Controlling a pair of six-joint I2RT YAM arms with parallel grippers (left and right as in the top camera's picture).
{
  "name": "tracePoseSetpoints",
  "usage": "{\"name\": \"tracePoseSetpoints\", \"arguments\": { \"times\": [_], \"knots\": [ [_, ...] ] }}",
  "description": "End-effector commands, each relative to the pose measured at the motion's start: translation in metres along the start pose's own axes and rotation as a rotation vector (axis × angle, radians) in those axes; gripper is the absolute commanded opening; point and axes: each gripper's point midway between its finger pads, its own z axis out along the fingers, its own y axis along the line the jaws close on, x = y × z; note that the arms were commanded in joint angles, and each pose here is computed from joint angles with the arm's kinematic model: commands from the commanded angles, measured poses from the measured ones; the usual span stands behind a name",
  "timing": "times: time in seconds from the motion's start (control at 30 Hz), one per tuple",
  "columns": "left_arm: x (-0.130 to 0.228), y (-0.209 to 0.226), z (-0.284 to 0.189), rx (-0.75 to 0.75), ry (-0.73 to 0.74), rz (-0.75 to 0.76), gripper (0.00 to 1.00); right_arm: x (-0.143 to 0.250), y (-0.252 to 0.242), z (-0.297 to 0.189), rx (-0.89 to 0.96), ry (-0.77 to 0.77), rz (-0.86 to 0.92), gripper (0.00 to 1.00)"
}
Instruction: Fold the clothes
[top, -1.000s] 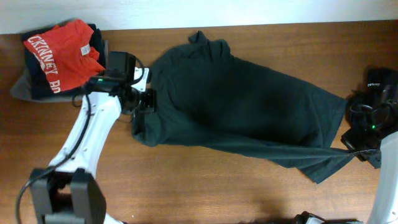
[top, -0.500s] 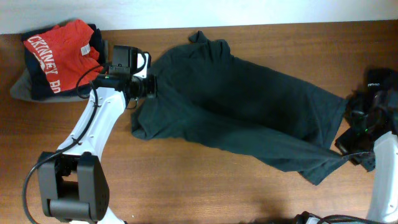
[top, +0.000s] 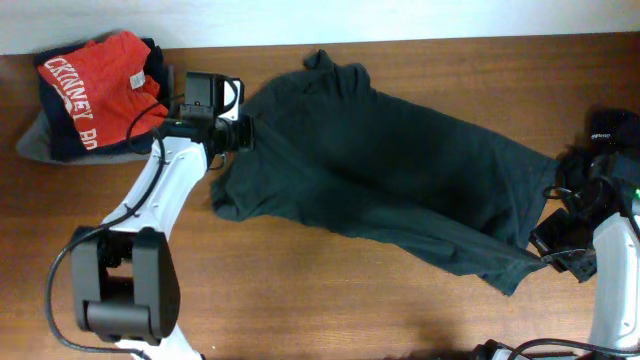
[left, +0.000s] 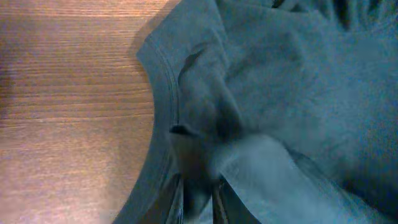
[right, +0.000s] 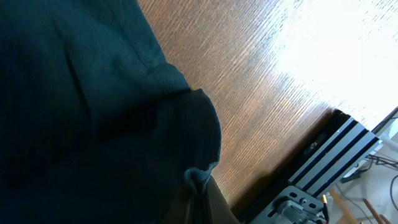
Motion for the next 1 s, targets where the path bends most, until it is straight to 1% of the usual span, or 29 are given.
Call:
{"name": "tracePoseSetpoints", "arguments": {
  "times": [0.0, 0.1, 0.13, 0.17, 0.2, 0.23, 0.27, 0.3, 0.33, 0.53, 0.67, 0.7, 0.77, 0.83, 0.87, 0.9, 0.93, 0.97],
  "knots": [
    [-0.001, 0.003, 0.008, -0.012, 0.002, -0.003, 0.17, -0.007, -0.011, 0.001, 0.053, -0.038, 0.070, 0.04],
    [-0.002, 0.003, 0.008, -0.012, -0.003, -0.002, 0.18, -0.015, -0.010, 0.001, 0.053, -0.075, 0.082, 0.04],
    [-0.003, 0.003, 0.008, -0.012, -0.004, -0.002, 0.20, -0.017, -0.009, 0.000, 0.050, -0.082, 0.091, 0.04],
    [-0.003, 0.003, 0.008, -0.012, -0.005, -0.002, 0.29, -0.019, -0.010, 0.000, 0.053, -0.091, 0.108, 0.05],
    [-0.003, 0.003, 0.008, -0.012, -0.004, -0.002, 0.40, -0.021, -0.010, 0.000, 0.055, -0.099, 0.121, 0.11],
    [-0.002, 0.003, 0.008, -0.012, -0.003, -0.002, 0.46, -0.022, -0.010, 0.000, 0.052, -0.104, 0.126, 0.26],
    [-0.002, 0.003, 0.008, -0.012, -0.003, -0.002, 0.46, -0.023, -0.009, 0.000, 0.050, -0.107, 0.126, 0.49],
    [-0.002, 0.003, 0.008, -0.012, -0.003, -0.002, 0.47, -0.024, -0.009, 0.000, 0.051, -0.114, 0.126, 0.86],
    [-0.002, 0.003, 0.008, -0.012, -0.003, -0.002, 0.47, -0.026, -0.008, -0.001, 0.046, -0.121, 0.114, 0.99],
    [-0.013, -0.004, 0.002, 0.020, -0.019, 0.013, 0.47, -0.036, -0.002, -0.009, 0.016, -0.159, 0.095, 0.99],
    [-0.034, -0.016, -0.008, 0.068, -0.066, 0.025, 0.47, -0.047, 0.035, -0.025, -0.165, -0.187, -0.099, 1.00],
    [-0.039, -0.020, -0.011, 0.085, -0.078, 0.030, 0.47, -0.047, 0.045, -0.028, -0.221, -0.188, -0.138, 0.96],
    [-0.045, -0.027, -0.012, 0.098, -0.102, 0.047, 0.47, -0.046, 0.064, -0.033, -0.319, -0.182, -0.194, 0.83],
    [-0.047, -0.034, -0.008, 0.107, -0.113, 0.077, 0.46, -0.045, 0.070, -0.031, -0.349, -0.166, -0.207, 0.73],
    [-0.046, -0.037, -0.004, 0.110, -0.110, 0.081, 0.39, -0.045, 0.071, -0.028, -0.348, -0.154, -0.207, 0.63],
    [-0.043, -0.040, 0.002, 0.114, -0.103, 0.087, 0.30, -0.045, 0.072, -0.023, -0.341, -0.139, -0.207, 0.51],
    [-0.041, -0.042, 0.008, 0.116, -0.096, 0.090, 0.24, -0.045, 0.072, -0.020, -0.336, -0.126, -0.209, 0.44],
    [-0.038, -0.044, 0.013, 0.118, -0.088, 0.093, 0.16, -0.044, 0.072, -0.016, -0.329, -0.107, -0.209, 0.36]
  ]
}}
